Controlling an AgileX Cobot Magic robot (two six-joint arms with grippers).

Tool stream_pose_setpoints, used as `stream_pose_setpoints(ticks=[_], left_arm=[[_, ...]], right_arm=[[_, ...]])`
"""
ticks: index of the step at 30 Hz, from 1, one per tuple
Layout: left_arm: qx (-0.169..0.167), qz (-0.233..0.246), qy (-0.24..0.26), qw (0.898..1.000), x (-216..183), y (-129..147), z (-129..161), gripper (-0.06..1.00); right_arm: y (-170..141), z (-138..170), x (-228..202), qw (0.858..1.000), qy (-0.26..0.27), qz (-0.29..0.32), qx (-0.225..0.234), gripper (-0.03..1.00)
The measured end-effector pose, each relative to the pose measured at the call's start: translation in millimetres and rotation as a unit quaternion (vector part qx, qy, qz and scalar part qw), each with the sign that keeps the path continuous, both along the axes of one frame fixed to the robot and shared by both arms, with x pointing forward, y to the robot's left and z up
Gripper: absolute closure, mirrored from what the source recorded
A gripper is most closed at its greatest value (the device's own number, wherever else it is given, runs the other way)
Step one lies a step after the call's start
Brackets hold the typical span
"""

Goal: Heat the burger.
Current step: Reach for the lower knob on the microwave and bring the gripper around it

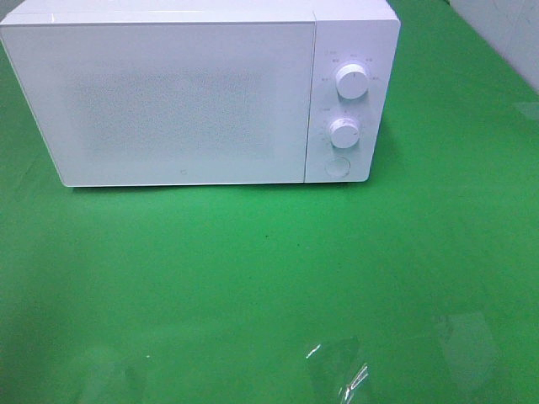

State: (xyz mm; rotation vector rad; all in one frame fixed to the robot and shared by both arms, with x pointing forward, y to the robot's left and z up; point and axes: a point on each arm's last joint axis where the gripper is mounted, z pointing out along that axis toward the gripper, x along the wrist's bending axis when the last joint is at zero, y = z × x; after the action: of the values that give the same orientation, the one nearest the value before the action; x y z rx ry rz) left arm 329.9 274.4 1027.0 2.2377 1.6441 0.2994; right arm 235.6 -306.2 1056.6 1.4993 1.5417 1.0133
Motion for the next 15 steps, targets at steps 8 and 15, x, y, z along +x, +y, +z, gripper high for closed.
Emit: stream_pose_setpoints(ticks=[8, 15], left_arm=[[-0.046, 0.001, -0.170, 0.984, -44.1, 9.3, 19.4, 0.94], [-0.076, 0.000, -0.305, 0.949, -86.9, 19.3, 27.1, 0.94]], right_arm=[[0.0, 0.0, 0.0, 1.000, 0.000, 0.000, 0.000, 0.39], [0.0, 0.0, 0.0, 1.000, 0.000, 0.000, 0.000, 0.39]])
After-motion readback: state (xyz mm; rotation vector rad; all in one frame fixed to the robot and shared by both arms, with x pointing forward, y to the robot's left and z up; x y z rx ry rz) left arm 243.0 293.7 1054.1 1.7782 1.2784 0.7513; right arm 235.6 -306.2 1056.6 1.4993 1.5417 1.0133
